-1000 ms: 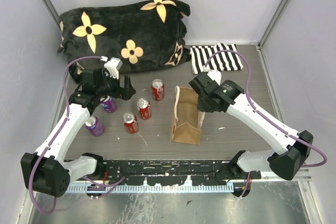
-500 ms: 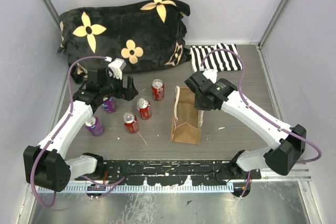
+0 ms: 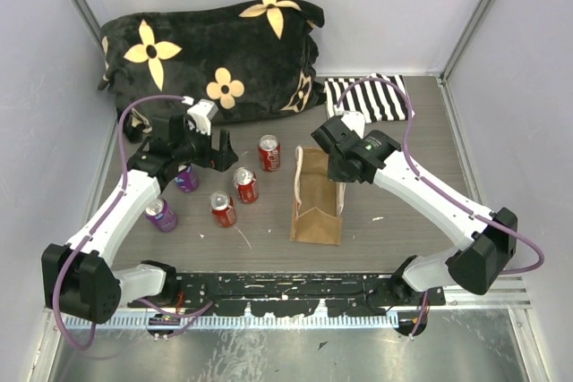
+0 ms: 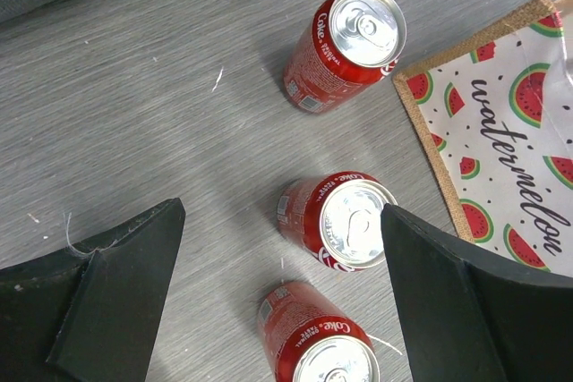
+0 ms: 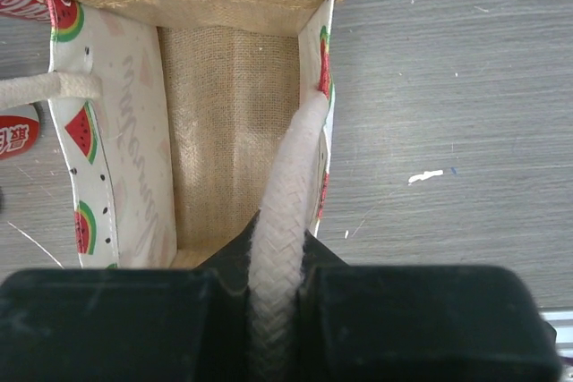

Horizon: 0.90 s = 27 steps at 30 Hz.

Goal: Place the beverage into the canvas bag

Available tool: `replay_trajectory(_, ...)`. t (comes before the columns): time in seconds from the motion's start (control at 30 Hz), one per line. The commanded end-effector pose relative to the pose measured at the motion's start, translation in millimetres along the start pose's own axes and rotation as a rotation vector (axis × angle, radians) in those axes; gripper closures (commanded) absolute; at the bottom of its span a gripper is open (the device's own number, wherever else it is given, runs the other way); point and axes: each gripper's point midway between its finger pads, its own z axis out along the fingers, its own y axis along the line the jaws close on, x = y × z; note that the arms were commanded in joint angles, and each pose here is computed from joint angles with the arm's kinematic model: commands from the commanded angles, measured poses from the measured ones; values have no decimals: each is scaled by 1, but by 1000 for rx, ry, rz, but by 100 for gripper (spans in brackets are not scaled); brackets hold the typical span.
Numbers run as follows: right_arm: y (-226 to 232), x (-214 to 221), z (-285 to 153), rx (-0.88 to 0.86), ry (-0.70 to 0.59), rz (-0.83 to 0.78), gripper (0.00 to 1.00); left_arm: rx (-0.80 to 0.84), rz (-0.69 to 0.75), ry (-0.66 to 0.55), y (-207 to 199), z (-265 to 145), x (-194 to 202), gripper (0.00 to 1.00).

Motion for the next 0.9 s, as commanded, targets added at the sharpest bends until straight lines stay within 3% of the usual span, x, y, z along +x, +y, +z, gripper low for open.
replay_trajectory(0.0,17,-31,-9,-46,-90,4,87,24,19,-55,-6,2,-21,2)
replay_trajectory(0.2,7,-30,-9,-9,-99,-8,75,37,25,-52,-8,9,-24,2)
replay_trajectory(0.33,4,-31,-13,-5,-100,-15,41,51,38,-46,-12,17,-26,2)
replay_trajectory(0.5,-5,-34,-24,3,-126,8,19,59,86,-39,-16,35,-37,2)
replay_trajectory(0.63,-11,-36,-33,-1,-150,31,11,70,118,-18,-19,50,-46,2)
replay_trajectory(0.87,-26,-39,-50,10,-182,81,8,156,191,44,-47,79,-47,2)
